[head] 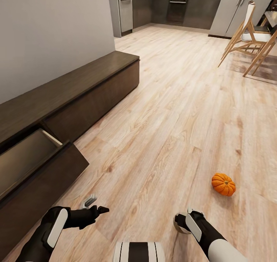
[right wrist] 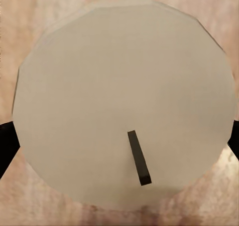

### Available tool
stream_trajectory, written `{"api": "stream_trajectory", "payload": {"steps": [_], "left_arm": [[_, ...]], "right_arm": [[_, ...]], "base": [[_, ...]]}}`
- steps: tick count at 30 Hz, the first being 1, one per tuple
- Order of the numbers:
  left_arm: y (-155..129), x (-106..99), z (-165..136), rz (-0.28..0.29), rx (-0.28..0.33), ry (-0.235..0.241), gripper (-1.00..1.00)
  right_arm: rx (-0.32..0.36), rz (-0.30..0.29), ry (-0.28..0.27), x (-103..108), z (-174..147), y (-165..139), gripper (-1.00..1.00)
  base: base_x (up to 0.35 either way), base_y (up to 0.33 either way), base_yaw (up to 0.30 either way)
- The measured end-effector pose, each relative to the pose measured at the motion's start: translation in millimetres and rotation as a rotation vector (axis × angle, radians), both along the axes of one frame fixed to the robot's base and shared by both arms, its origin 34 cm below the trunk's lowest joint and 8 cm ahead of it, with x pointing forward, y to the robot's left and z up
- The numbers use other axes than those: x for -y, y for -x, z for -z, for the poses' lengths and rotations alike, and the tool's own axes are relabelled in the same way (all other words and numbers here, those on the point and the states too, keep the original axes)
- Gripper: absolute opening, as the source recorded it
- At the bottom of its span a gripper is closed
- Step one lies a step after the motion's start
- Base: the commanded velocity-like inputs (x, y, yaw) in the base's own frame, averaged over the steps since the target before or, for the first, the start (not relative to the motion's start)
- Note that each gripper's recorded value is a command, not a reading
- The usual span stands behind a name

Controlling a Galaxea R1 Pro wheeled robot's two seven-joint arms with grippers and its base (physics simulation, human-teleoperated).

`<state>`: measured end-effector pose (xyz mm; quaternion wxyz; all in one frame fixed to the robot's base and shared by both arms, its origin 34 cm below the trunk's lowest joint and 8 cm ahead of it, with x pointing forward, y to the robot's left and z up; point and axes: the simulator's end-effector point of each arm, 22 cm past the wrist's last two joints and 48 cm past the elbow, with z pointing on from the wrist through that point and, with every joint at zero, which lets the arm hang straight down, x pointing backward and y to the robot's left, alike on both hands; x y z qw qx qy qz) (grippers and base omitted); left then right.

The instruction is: Place each of the two pumpkins and all three candles from the living room inside a cabinet in the living room (use any cabinet), then make sure every cabinet is closed, and position the cauldron so it is next to a table in the living room.

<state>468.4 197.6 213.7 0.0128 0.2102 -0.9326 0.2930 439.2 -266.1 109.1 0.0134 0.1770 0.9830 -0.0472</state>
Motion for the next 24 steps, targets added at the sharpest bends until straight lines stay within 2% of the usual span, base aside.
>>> {"api": "stream_trajectory", "payload": {"steps": [24], "left_arm": [[-3.8, -0.5, -5.2, -0.002, 0.013, 0.0, 1.0]], "right_arm": [[0.012, 0.004, -0.003, -0.9, -4.5, -4.5, -1.0]], "base": [[0.0, 0.0, 0.0]]}}
